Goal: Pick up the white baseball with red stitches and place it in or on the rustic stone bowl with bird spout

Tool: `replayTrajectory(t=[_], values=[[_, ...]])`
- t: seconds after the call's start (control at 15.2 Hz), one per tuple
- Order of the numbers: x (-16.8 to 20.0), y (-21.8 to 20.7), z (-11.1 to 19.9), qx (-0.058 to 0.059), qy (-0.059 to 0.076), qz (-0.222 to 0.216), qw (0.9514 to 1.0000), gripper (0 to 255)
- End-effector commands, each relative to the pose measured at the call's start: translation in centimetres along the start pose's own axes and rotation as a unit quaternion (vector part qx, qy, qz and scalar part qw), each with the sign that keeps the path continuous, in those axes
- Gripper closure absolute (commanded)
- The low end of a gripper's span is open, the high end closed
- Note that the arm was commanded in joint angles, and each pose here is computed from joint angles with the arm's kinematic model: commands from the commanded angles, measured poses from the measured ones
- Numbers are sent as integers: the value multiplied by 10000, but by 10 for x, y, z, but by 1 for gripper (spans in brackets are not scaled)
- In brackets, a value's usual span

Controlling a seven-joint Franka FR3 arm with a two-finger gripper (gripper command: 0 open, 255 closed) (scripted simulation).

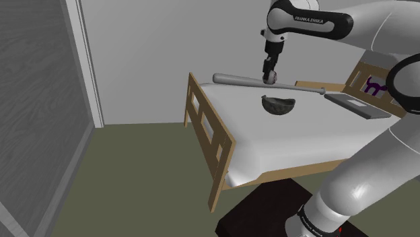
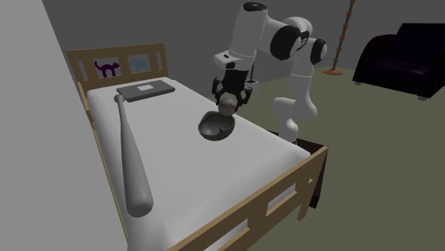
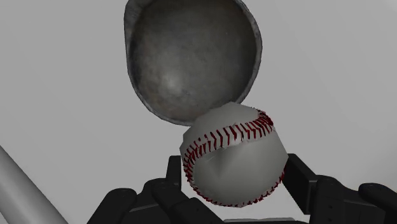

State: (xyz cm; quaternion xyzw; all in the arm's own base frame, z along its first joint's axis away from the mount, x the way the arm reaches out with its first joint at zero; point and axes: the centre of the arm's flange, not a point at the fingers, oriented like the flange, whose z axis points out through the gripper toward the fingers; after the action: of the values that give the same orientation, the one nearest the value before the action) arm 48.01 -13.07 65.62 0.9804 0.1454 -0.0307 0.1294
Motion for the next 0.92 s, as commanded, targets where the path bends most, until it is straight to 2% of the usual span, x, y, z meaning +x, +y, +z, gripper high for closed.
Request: replayTrajectory(t=[0.0, 0.33, 0.86], values=[[-21, 19, 5, 0, 3, -6, 10000, 255], [-74, 65, 21, 0, 3, -6, 10000, 255], [-70, 55, 61, 0, 3, -6, 10000, 255]])
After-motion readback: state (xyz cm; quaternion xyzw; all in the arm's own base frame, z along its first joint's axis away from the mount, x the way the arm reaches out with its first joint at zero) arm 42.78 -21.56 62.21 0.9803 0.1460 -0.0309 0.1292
